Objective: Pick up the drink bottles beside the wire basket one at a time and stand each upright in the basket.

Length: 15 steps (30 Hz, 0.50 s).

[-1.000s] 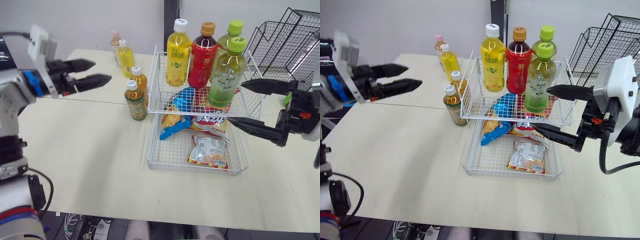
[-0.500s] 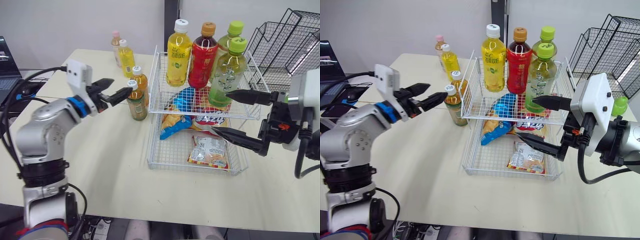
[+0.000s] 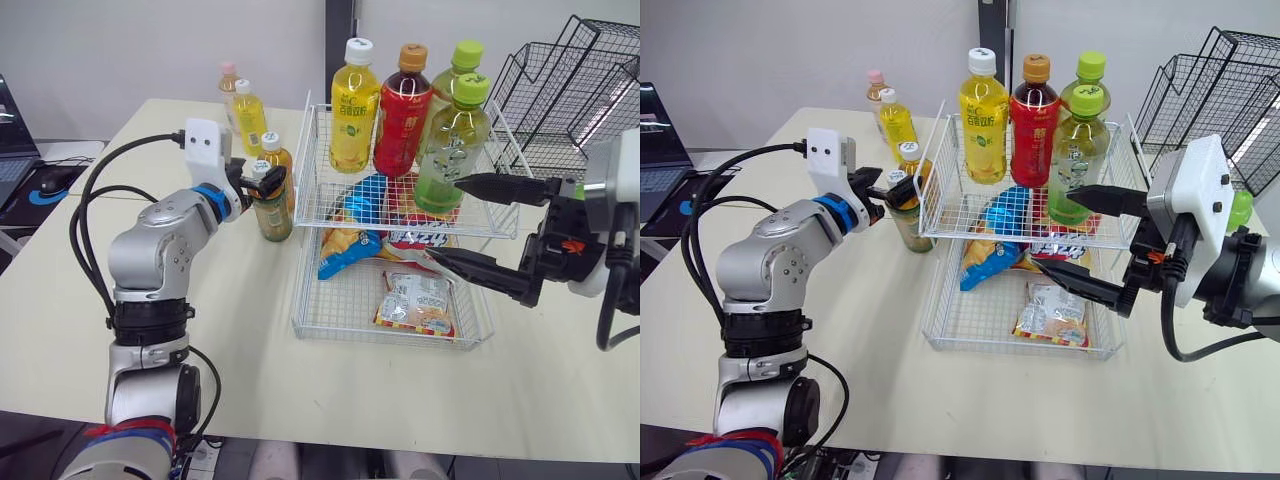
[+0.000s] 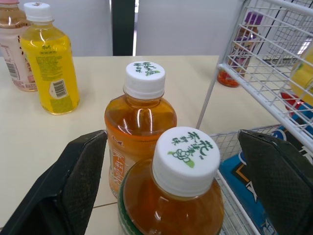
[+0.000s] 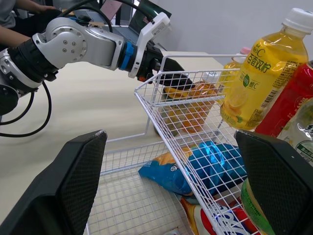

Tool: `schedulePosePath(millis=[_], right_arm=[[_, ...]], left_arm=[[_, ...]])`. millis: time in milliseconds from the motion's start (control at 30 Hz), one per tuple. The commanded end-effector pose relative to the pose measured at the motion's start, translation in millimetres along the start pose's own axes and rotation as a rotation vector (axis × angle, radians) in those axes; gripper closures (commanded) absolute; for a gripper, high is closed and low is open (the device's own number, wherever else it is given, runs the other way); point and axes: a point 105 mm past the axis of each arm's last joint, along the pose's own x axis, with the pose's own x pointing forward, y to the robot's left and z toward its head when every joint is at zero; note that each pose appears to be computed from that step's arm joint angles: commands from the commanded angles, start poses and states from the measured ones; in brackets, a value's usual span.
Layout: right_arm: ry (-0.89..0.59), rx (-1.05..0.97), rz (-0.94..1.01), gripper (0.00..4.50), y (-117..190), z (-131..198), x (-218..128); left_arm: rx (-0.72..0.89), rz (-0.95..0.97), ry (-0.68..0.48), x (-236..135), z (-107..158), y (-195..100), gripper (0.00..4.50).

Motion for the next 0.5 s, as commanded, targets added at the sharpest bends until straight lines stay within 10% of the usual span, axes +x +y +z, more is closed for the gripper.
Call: schedulePosePath(millis=[33,300,500], right_arm=[[-0.018,-0.032,-0.010,0.00,-1.0,9.0,-1.4],[-0.017,-0.035,-0.015,0.00,-0.9,9.9,-0.9],[0.002,-0.058,-0.058,0.00,-10.2,13.6,-11.8]], left_arm=[[0.039,-0.006,-0.053,3.9,14.8,-4.9,0.64],[0.065,-0.028,-0.049,6.7,10.2,-6.3,3.09],[0.129,-0.056,-0.091,-12.9,27.6,0.7,3.14]])
